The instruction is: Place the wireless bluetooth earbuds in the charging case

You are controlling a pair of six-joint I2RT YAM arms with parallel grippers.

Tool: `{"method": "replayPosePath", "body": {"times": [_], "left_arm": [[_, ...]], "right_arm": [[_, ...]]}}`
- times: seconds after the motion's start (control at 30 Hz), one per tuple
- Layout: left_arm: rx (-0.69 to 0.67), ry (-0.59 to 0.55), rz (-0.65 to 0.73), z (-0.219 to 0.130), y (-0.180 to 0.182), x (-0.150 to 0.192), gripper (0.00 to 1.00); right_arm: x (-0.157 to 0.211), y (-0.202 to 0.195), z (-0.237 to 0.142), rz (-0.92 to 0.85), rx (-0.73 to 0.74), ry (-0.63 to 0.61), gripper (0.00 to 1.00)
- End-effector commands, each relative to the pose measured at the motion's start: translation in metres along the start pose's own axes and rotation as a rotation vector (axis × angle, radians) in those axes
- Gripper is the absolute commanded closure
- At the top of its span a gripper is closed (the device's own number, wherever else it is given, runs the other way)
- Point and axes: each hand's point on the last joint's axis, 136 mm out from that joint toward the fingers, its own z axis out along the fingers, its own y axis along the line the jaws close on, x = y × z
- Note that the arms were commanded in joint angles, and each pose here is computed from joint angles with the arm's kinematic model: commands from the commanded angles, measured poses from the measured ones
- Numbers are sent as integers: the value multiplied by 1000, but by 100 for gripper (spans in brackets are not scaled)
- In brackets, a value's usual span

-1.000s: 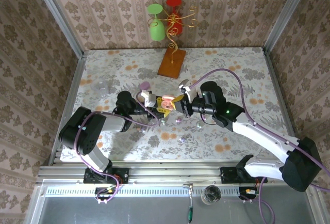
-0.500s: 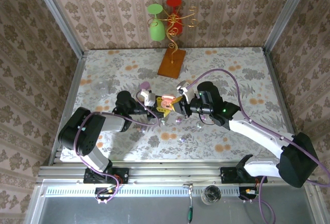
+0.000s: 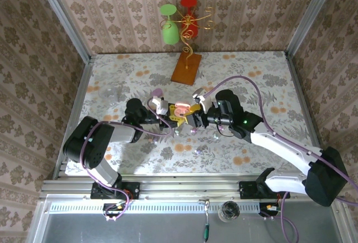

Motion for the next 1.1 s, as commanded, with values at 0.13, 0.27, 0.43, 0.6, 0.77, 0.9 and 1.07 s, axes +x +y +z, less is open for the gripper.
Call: {"method": "replayPosePath", "body": {"times": [0.13,0.27,0.43,0.6,0.77,0.9,1.07], "left_arm": [[-108,-35,81,-25,25,-21,64],[-191,-46,118,-42,40,-32,64],[-272,-58,156,-62,58,-45,64],[-314,-76,198,-77,63,-64,64],[-378,-95,188,-100,77,-81,64],[-426,-101,180,-115,87,-86,64],[-489,-112,183,-133,98,-95,64]], "right_arm": [[-10,-26,-19,123,103,-143,47],[7,-49,-9,235,179,-108,45],[34,-41,26,288,96,30,44],[62,-23,72,360,-37,188,45],[89,-22,113,455,-63,388,46],[95,-11,141,451,-109,445,46],[106,12,172,441,-198,501,46]]}}
